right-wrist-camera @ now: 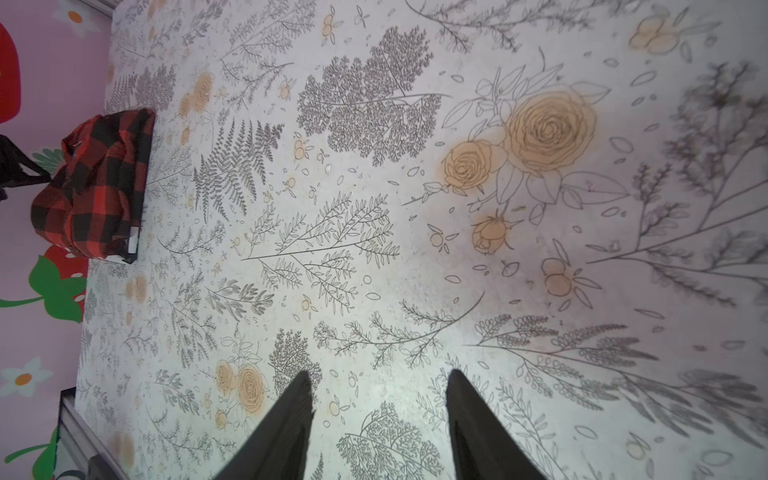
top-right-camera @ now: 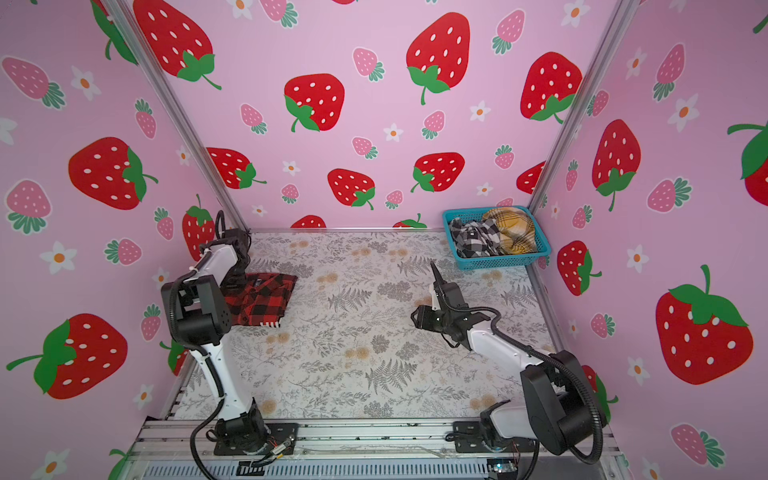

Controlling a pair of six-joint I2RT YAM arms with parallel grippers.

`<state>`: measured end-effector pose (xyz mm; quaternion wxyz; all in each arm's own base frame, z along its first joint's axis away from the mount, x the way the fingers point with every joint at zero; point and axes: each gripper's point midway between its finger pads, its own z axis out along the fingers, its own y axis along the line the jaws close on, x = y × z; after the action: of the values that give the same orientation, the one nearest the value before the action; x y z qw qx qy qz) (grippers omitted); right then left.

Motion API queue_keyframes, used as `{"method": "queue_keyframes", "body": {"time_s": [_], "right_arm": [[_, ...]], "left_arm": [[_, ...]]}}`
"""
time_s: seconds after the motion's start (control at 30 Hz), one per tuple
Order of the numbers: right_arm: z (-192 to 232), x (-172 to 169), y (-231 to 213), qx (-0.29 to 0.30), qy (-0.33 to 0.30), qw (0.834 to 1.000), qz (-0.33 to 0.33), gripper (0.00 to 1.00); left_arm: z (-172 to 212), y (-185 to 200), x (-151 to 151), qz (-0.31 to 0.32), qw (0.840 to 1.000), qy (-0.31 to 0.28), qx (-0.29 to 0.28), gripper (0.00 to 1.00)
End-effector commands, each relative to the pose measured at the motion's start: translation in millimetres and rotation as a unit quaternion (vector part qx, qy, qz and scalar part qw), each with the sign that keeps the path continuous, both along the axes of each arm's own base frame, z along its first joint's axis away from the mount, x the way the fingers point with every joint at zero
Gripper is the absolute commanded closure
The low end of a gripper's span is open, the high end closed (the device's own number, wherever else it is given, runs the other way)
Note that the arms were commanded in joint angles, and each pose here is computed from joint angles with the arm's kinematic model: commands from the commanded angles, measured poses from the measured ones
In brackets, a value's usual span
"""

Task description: Fold and stack the long sleeve shirts

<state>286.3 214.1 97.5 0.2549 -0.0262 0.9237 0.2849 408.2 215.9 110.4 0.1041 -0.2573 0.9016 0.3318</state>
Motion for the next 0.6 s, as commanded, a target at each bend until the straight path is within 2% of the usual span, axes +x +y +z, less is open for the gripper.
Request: {"method": "queue_keyframes", "body": {"time_s": [0.0, 0.07, 0.2, 0.33, 0.47, 0.57], "right_arm": [[20, 2, -7, -0.011, -0.018, 1.0, -0.016, 0.44], [27, 3, -9, -0.01, -0.024, 0.999, -0.022, 0.45], [34, -1, -13, -0.01, -0.027, 0.999, -0.029, 0.48], [35, -4, -15, -0.007, -0.024, 0.999, -0.032, 0.55], [31, -5, -16, -0.006, -0.017, 0.999, -0.036, 0.59], [30, -4, -16, -0.007, -0.014, 0.999, -0.04, 0.6]], "left_arm": [[21, -8, -24, 0.034, 0.998, -0.039, -0.024, 0.37], [13, -15, -31, 0.038, 0.996, -0.057, -0.06, 0.41], [-18, -14, -45, 0.073, 0.984, -0.076, -0.145, 0.65], [-45, -8, -48, 0.101, 0.969, -0.085, -0.21, 0.87], [-65, -6, -44, 0.109, 0.962, -0.083, -0.238, 0.93], [-81, -12, -44, 0.117, 0.955, -0.072, -0.261, 0.93]]}}
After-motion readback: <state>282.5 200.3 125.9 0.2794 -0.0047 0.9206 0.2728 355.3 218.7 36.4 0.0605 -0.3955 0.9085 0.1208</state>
